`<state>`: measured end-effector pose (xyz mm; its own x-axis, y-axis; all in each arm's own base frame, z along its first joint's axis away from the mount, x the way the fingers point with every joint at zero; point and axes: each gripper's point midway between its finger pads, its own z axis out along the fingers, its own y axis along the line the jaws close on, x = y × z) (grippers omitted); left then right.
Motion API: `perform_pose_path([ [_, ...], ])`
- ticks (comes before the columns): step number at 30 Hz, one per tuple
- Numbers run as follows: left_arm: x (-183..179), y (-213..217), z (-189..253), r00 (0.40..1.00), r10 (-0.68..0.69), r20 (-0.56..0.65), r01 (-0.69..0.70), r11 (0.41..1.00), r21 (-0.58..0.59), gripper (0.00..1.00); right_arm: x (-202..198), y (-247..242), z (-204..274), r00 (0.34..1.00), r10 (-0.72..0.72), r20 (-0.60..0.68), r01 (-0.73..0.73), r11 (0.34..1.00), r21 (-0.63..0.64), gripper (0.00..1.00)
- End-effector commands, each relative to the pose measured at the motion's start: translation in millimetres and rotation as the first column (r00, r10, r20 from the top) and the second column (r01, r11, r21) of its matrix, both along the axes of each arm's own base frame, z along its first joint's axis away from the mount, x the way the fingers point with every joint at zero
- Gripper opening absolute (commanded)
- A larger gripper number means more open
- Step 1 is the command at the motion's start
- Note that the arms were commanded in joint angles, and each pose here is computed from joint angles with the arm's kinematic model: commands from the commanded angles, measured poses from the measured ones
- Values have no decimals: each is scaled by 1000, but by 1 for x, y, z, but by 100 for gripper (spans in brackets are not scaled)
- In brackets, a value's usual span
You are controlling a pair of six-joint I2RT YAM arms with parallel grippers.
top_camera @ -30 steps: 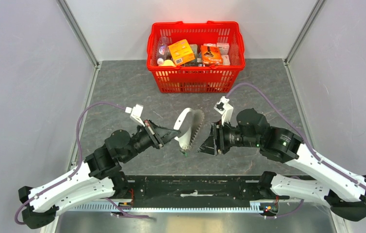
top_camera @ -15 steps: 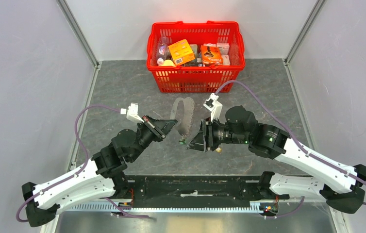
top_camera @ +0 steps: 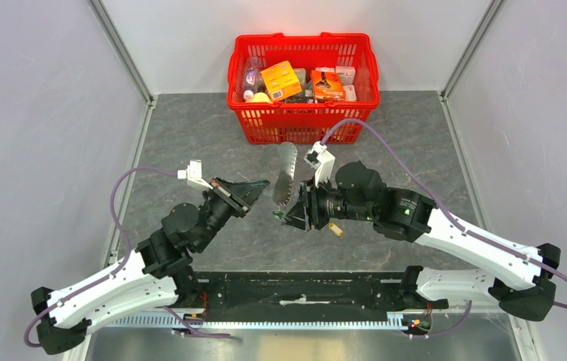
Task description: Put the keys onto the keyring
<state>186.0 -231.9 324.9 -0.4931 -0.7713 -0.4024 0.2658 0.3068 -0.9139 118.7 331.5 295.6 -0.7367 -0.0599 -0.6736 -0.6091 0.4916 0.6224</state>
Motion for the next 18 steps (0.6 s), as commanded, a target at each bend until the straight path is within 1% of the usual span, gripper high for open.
perform_pose_path([
  [1,-1,8,32,1000,20,21,-17,990,-138,2,8,2,32,994,-12,108,7,999,42,42],
  [8,-8,8,45,1000,-13,28,17,983,-181,2,12,2,40,984,-12,177,6,999,34,44],
  [18,-13,9,57,999,-36,37,43,972,-229,2,13,6,39,973,-11,233,13,1000,-8,43],
])
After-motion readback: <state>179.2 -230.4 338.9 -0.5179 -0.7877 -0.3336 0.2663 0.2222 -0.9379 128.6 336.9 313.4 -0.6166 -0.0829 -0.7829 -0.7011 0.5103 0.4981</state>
